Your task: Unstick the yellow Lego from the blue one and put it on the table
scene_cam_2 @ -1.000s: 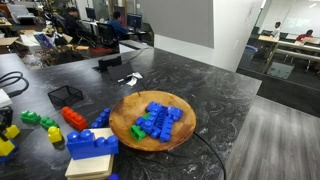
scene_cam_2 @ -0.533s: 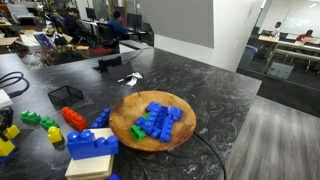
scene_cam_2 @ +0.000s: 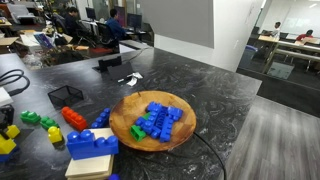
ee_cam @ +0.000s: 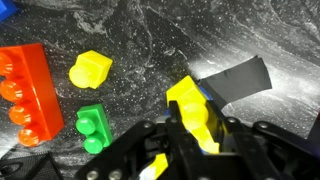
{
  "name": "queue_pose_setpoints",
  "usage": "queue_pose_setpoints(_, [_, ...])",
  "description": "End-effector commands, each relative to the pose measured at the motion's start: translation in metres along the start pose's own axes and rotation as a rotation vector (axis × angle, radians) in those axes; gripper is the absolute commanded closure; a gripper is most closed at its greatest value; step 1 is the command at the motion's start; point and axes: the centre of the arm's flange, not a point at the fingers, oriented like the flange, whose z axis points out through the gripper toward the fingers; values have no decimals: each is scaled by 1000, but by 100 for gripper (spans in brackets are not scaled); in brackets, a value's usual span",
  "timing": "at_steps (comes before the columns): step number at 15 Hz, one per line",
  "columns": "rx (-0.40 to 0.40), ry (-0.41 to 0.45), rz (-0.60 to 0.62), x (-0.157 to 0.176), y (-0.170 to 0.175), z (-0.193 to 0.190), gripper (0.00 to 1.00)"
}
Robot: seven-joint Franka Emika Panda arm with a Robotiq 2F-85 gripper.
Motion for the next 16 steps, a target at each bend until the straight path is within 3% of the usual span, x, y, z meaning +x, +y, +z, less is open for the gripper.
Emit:
queue_pose_setpoints(1, [-38, 11, 6, -5, 12, -9, 93])
queue_pose_setpoints(9, [-61, -3, -18, -2, 12, -25, 93])
queue_pose_setpoints(16, [-132, 66, -17, 0, 18, -54, 93])
